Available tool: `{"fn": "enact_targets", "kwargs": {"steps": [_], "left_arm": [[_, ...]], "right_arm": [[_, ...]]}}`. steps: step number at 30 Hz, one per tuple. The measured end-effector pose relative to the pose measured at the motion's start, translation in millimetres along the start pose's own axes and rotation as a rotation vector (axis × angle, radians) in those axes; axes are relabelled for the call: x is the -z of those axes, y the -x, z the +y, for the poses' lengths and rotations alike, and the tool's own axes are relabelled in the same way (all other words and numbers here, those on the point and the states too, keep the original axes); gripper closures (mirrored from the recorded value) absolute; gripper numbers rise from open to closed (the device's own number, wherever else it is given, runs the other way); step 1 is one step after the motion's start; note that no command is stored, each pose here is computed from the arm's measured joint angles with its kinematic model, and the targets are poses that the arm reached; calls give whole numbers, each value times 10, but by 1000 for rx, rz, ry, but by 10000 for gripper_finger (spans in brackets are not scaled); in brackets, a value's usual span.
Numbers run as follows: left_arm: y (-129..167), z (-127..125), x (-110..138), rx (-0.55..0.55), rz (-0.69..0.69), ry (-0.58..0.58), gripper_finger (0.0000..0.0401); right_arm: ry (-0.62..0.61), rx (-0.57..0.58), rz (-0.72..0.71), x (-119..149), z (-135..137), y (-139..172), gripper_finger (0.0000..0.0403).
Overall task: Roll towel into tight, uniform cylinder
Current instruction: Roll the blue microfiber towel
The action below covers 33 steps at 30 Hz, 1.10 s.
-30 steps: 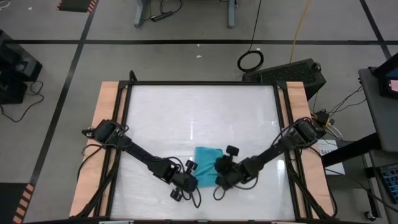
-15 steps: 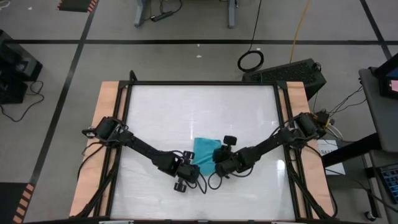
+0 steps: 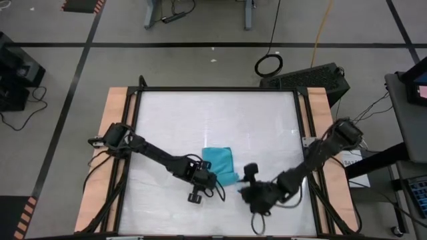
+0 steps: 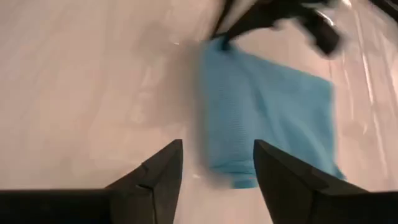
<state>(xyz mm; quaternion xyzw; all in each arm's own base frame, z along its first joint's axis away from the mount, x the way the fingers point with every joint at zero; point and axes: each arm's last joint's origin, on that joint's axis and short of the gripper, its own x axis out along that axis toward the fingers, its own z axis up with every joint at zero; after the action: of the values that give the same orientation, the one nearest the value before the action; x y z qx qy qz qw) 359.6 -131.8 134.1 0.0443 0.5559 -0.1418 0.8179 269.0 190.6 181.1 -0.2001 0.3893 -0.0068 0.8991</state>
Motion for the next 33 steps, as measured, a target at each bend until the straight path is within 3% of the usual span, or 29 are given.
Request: {"fn": "enact_targets", "kwargs": {"steps": [5, 10, 25, 33], "left_arm": [[-3, 8, -8, 33, -6, -36, 390], [-2, 3, -5, 53, -1, -39, 390], [-1, -14, 2, 96, 8, -48, 390], [-1, -14, 4, 98, 10, -68, 390]], "right_arm": [[148, 101, 31, 172, 291, -214, 219], [225, 221, 17, 240, 391, -381, 224], [288, 190, 50, 245, 308, -569, 227], [196, 91, 37, 395, 184, -706, 227]]}}
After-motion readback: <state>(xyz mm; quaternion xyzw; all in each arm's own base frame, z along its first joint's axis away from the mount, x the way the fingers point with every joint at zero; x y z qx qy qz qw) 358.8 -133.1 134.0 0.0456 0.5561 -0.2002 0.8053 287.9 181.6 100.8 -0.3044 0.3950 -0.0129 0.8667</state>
